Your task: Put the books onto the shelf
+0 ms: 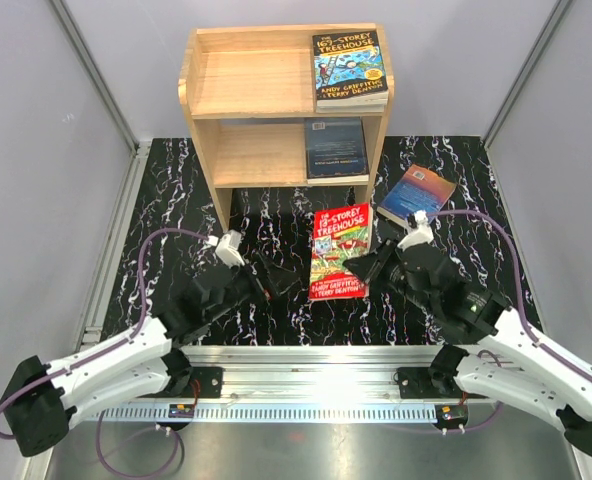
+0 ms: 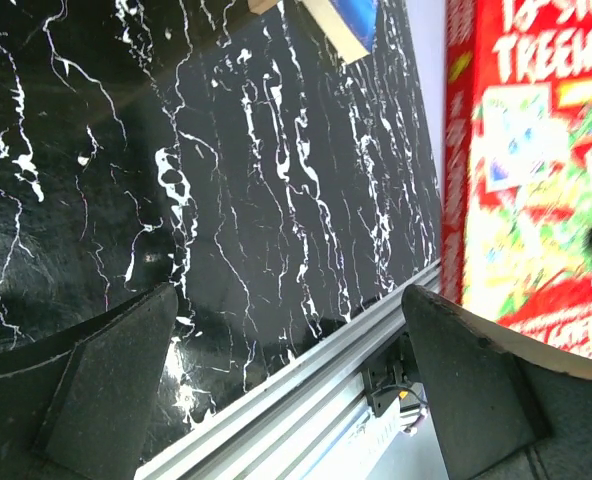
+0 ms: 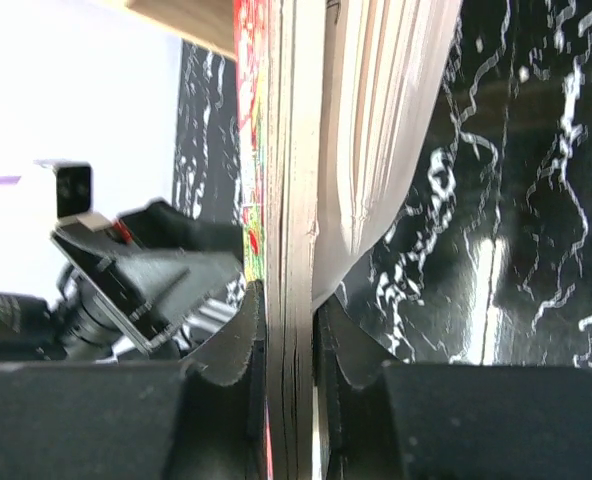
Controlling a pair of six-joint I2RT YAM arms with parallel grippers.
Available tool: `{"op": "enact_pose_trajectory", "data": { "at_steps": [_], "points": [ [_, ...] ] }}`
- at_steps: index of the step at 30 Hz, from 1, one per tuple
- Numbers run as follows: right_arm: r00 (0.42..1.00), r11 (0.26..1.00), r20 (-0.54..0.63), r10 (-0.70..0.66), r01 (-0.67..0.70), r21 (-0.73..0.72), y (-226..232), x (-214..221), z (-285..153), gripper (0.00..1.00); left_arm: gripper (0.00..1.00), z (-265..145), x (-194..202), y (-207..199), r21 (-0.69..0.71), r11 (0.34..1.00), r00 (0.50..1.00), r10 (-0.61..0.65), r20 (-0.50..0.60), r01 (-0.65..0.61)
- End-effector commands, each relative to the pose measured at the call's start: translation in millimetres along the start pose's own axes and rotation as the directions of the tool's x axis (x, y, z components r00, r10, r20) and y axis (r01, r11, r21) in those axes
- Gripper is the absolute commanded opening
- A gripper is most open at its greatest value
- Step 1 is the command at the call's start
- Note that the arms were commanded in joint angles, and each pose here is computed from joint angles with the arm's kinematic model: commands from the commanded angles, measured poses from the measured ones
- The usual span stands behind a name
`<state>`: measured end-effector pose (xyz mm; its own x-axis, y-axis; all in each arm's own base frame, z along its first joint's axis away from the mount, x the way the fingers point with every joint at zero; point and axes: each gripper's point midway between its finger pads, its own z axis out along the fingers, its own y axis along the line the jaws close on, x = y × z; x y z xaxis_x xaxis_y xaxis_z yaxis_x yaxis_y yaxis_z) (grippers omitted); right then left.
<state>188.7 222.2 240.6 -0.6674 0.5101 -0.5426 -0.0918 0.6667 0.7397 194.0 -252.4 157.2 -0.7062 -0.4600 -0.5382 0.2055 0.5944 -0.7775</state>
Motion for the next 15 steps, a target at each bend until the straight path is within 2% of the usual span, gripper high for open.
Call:
{"op": "enact_pose_trajectory", "data": {
  "at_steps": [1, 4, 8, 10, 11, 13, 14, 15],
  "points": [
    [0.991, 0.997, 0.134, -0.018, 0.027, -0.07, 47.1, -45.1, -4.1, 0.0, 0.99, -5.3, 3.0, 12.0, -0.034, 0.999, 0.999, 0.033, -0.001, -0.033],
    [0.983, 0.996, 0.168, -0.072, 0.078, -0.032, 68.7, -65.1, 7.6, 0.0, 0.99, -7.4, 7.8, 22.8, -0.068, 0.997, 0.999, 0.031, -0.013, -0.031],
    [0.961, 0.993, 0.251, -0.121, 0.118, 0.026, 98.9, -103.1, 18.6, 0.0, 0.99, -10.2, 3.9, 18.0, -0.051, 0.998, 0.999, 0.034, 0.002, -0.034],
    [0.952, 0.984, 0.257, -0.165, 0.142, 0.105, 92.9, -115.5, 37.2, 0.0, 0.99, -10.9, 3.9, 17.2, -0.046, 0.998, 0.999, 0.038, 0.001, -0.038],
    [0.945, 0.986, 0.284, -0.159, 0.139, 0.089, 106.1, -130.5, 35.3, 0.0, 0.99, -11.4, 4.5, 16.9, -0.043, 0.998, 0.999, 0.041, -0.002, -0.041],
    [0.941, 0.975, 0.269, -0.205, 0.172, 0.139, 102.9, -137.8, 54.8, 0.0, 0.99, -11.7, 6.4, 20.2, -0.046, 0.998, 0.999, 0.042, -0.005, -0.042],
    [0.933, 0.974, 0.294, -0.208, 0.17, 0.15, 105.1, -156.4, 54.9, 0.0, 0.99, -12.1, 7.8, 21.5, -0.048, 0.998, 0.999, 0.04, -0.008, -0.04],
    [0.942, 0.971, 0.257, -0.215, 0.177, 0.161, 100.3, -154.6, 71.5, 0.0, 0.99, -12.4, 8.4, 23.4, -0.051, 0.998, 0.999, 0.04, -0.006, -0.04]
  ]
}}
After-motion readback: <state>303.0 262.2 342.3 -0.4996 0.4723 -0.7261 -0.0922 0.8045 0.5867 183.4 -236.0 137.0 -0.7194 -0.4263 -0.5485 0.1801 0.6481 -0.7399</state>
